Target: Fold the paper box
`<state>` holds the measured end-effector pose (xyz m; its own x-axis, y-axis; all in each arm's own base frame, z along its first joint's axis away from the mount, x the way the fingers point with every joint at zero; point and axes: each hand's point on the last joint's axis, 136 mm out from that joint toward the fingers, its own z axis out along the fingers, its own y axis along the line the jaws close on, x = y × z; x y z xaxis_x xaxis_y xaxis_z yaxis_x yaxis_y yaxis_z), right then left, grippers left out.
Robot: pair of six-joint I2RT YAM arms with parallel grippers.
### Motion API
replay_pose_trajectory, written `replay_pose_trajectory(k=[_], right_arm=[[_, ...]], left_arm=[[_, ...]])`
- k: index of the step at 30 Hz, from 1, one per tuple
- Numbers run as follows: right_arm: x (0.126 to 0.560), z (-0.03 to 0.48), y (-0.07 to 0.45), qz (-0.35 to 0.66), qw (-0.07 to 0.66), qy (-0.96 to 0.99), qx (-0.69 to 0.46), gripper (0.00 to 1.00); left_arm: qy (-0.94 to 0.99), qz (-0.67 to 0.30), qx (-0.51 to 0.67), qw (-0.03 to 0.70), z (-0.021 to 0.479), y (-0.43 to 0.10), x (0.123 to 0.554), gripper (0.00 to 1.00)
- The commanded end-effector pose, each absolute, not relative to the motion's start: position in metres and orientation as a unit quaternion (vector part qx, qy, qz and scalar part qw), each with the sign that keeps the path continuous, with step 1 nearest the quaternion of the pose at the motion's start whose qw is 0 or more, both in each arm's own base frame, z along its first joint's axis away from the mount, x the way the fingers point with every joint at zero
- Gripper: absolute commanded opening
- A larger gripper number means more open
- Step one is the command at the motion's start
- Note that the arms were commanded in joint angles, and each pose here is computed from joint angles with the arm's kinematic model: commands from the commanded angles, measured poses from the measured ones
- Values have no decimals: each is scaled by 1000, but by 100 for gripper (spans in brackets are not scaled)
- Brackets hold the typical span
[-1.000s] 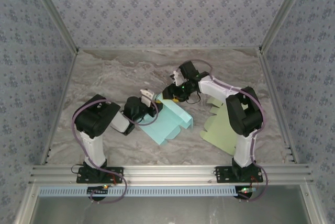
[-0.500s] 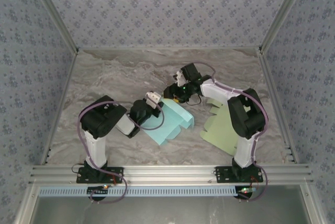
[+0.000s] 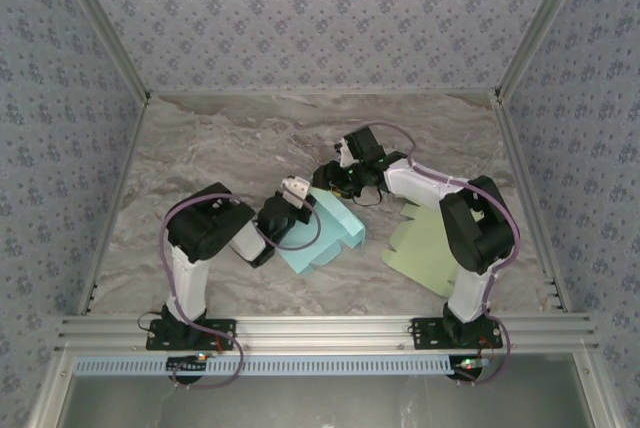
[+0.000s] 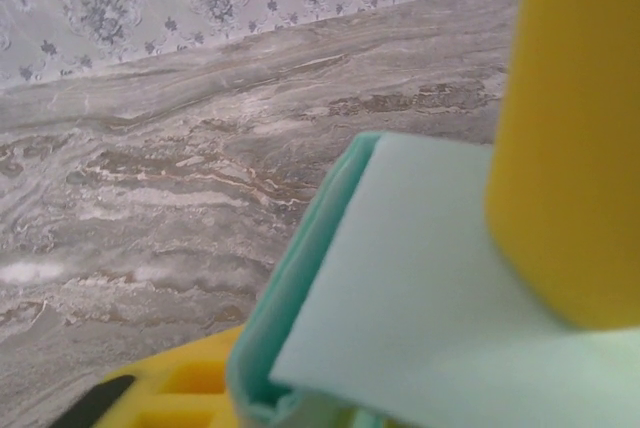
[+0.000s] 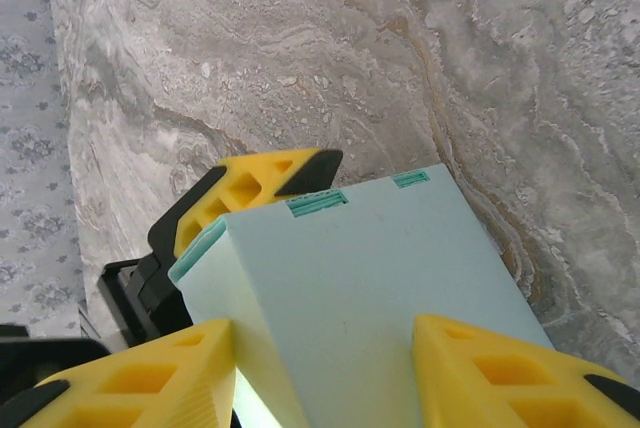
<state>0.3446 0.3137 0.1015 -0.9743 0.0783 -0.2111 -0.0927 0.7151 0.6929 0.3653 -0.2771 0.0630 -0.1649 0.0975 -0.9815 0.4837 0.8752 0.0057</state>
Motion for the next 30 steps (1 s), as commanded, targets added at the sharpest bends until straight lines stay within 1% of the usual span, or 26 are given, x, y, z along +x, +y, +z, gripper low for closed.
replay_pose_trajectory(k=[1, 4, 6, 10, 14, 18, 22, 24, 27, 30], right_arm=[[303, 61, 303, 325, 29, 945, 16, 48], [304, 60, 301, 323, 26, 946, 18, 48], [304, 60, 301, 323, 25, 946, 16, 47], [302, 63, 297, 319, 23, 947, 16, 47], [301, 67, 298, 326, 21, 945, 21, 47], [300, 72, 298, 326, 23, 945, 27, 47], [302, 77, 296, 323, 34, 945, 38, 47], [302, 80, 293, 319, 43, 946, 41, 48], [305, 89, 291, 332, 69, 940, 32, 51], [315, 105, 286, 344, 120, 931, 0, 54]], left_arm=[[769, -153, 185, 592, 39, -267, 368, 33], [771, -170, 186, 584, 41, -265, 369, 32], [771, -178, 194, 579, 38, -266, 368, 29], [770, -175, 213, 576, 30, -269, 370, 19], [780, -162, 238, 556, 21, -276, 372, 9], [788, -124, 232, 557, 19, -273, 380, 6], [789, -99, 225, 563, 20, -265, 381, 0], [787, -98, 221, 568, 22, -264, 382, 0], [788, -105, 212, 568, 26, -261, 379, 0], [792, -121, 185, 570, 31, -254, 373, 0]])
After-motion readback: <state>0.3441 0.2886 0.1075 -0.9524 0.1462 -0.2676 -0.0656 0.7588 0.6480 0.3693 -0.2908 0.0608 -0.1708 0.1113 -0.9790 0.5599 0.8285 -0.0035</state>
